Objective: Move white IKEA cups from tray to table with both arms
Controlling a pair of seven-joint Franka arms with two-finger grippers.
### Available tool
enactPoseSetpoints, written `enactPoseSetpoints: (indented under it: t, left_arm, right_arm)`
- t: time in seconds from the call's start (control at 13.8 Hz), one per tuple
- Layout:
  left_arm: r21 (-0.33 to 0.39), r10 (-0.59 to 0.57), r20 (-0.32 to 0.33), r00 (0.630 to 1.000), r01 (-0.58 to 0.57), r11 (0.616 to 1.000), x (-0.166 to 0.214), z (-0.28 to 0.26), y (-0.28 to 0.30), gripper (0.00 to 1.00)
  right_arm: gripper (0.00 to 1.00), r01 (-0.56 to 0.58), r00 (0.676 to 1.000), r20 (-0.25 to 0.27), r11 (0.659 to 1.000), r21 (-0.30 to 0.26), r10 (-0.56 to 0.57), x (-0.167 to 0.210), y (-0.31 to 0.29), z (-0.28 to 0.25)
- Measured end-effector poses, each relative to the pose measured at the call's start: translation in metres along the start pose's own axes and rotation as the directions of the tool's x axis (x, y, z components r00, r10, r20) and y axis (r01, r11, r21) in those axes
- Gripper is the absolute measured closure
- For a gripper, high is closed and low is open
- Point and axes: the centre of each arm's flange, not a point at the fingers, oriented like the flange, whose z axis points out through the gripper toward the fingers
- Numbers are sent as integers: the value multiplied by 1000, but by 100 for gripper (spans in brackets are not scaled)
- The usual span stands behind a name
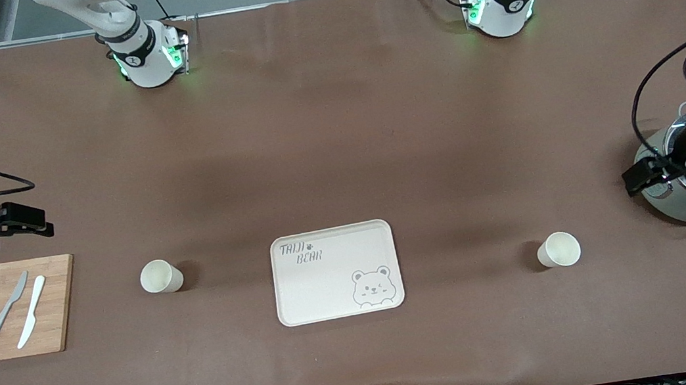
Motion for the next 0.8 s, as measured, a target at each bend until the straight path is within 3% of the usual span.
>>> enactPoseSetpoints:
  t: [0.51, 0.8]
  left_arm:
    - [3, -35, -11, 999, 35, 999, -44, -83, -26, 0]
    - [-9, -55, -18, 998, 55, 998, -54, -100, -42, 0]
  right_arm:
    - [0, -50, 999, -11, 999, -5, 50, 4, 31, 19]
    - [0, -51, 999, -11, 999, -4, 51, 4, 32, 19]
